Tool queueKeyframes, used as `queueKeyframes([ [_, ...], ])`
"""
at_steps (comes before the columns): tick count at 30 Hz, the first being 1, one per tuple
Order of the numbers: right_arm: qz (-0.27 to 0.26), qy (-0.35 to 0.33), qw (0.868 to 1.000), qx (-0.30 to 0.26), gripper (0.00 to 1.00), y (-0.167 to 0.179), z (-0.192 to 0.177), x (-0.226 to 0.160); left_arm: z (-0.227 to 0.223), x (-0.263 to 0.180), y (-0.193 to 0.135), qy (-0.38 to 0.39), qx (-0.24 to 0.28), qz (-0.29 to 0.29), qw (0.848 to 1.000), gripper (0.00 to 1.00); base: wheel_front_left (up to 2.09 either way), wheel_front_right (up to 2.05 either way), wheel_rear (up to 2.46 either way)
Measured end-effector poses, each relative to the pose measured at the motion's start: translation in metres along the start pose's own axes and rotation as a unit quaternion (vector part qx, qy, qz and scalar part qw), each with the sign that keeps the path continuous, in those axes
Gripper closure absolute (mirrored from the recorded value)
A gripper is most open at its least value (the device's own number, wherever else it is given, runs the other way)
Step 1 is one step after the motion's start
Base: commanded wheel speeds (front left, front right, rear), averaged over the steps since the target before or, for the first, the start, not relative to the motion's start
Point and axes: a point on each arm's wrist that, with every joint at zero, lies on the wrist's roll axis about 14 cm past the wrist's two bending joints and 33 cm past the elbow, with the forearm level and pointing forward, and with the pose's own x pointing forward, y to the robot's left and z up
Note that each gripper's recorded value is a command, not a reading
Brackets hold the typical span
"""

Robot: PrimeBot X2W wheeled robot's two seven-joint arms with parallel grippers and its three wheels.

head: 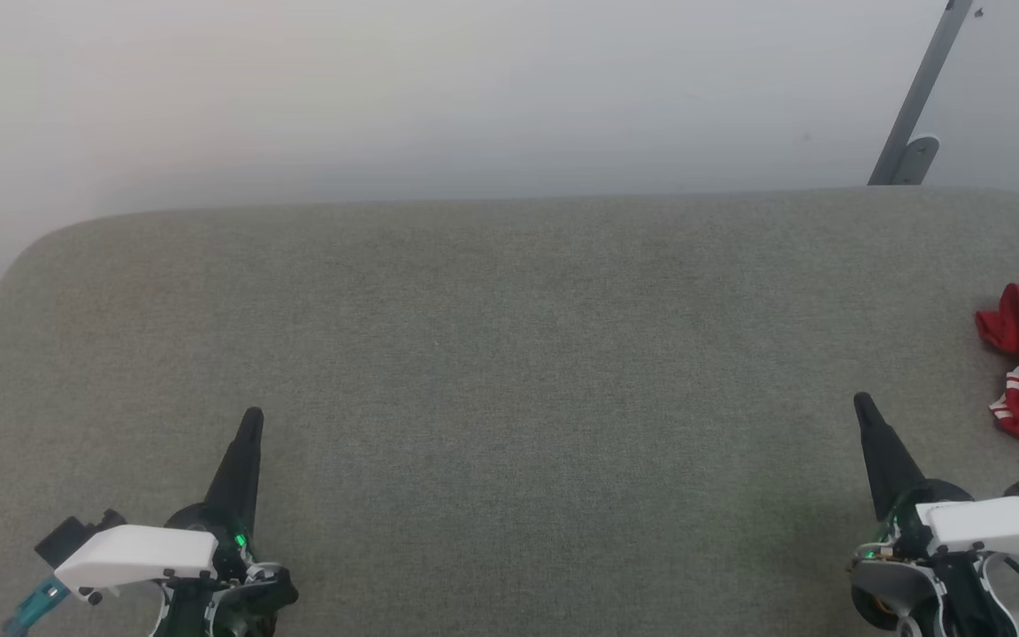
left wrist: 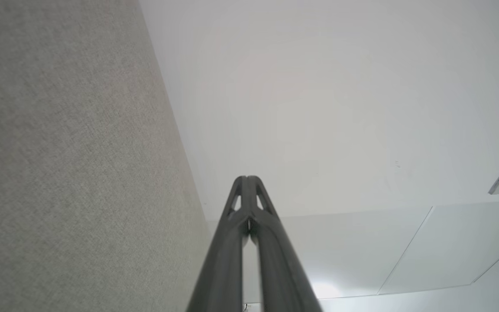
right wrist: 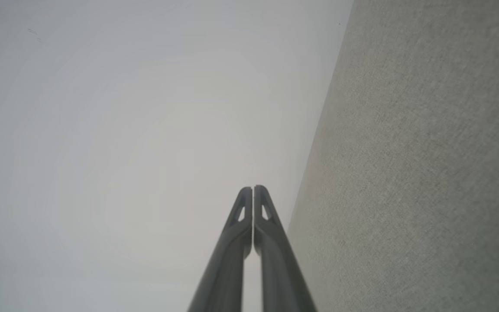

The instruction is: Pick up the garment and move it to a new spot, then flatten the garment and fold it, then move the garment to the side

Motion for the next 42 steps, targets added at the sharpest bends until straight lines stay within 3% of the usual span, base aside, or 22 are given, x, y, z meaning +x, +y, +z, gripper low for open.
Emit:
queueKeyframes([
  [9, 0.008, 0.002, 1.0, 0.029, 1.0, 0.0045, -0.0011, 0.0025, -0.0032, 0.0037, -0.0042, 0.005, -0.027, -0.007, 1.0, 1.0, 0.0, 0.0, 0.0],
  [42, 0.009, 0.002, 1.0, 0.03, 1.0, 0.0052, -0.0011, 0.0028, -0.0032, 0.0037, -0.0042, 0.005, -0.027, -0.007, 1.0, 1.0, 0.0, 0.0, 0.0],
])
